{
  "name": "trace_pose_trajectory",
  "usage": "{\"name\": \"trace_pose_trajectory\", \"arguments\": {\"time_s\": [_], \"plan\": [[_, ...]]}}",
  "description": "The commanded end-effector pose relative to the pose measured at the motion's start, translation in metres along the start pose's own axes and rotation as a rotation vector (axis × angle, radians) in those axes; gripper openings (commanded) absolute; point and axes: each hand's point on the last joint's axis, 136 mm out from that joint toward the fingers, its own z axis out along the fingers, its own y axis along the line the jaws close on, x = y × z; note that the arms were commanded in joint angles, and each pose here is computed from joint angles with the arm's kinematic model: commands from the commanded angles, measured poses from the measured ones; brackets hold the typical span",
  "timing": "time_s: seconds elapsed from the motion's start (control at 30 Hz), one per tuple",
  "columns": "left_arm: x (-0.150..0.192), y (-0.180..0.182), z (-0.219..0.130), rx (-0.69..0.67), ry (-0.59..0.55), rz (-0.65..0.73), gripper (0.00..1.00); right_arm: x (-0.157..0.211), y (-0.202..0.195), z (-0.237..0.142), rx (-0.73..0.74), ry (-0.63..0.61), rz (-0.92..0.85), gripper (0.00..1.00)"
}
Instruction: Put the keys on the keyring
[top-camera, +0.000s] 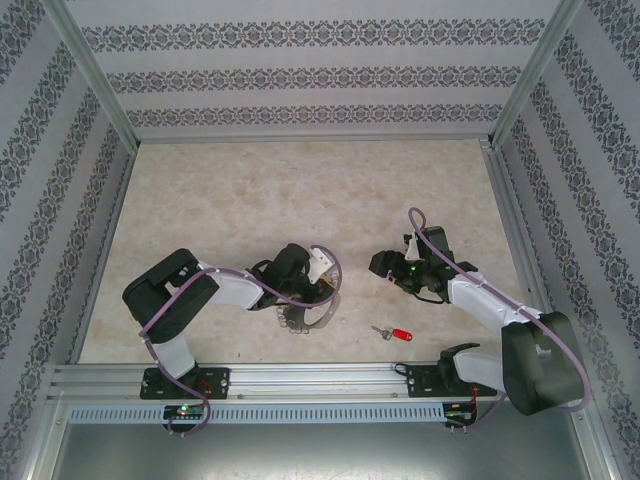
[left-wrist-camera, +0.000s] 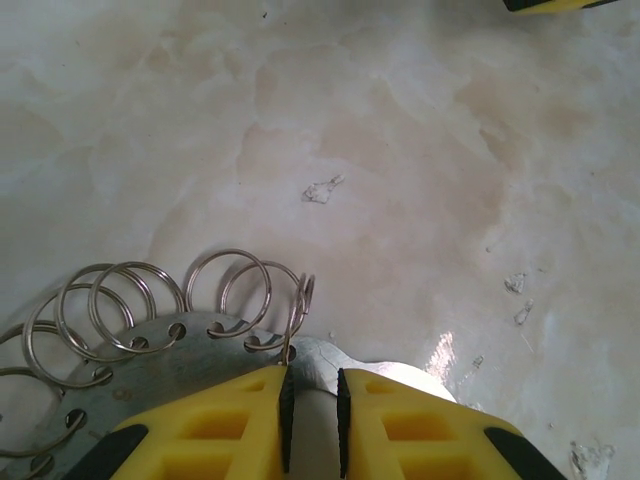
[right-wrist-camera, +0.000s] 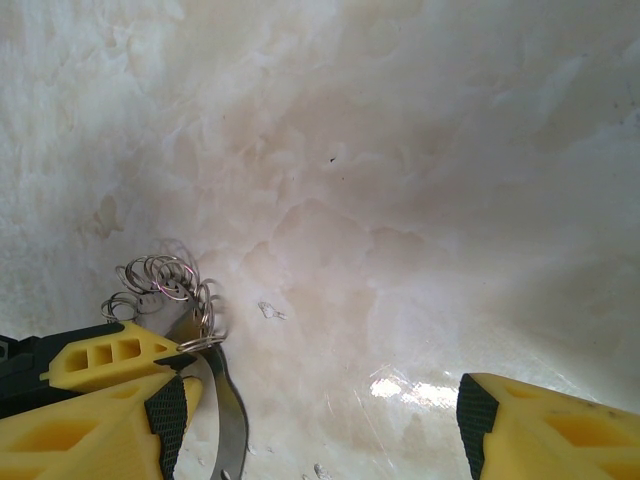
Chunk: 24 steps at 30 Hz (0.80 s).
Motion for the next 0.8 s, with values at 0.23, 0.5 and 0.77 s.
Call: {"name": "trace_pose_trajectory", "arguments": {"time_s": [0.23,0.5,0.77], "plan": [[-0.020,-0.017,0.001,0.036,-0.042,0.019,0.21,0.000,-0.005,0.004,0.016,0.010,-0.004,0.74],[-0.017,-0.023,-0.006,0.043,-0.032,0.008,0.22,-0.001,-0.004,0.005,0.015,0.015,-0.007,0.74],[-0.021,-0.024,-0.012,0.037,-0.026,0.020,0.22,-0.002,-0.002,0.005,0.012,0.013,-0.008,0.74]]}}
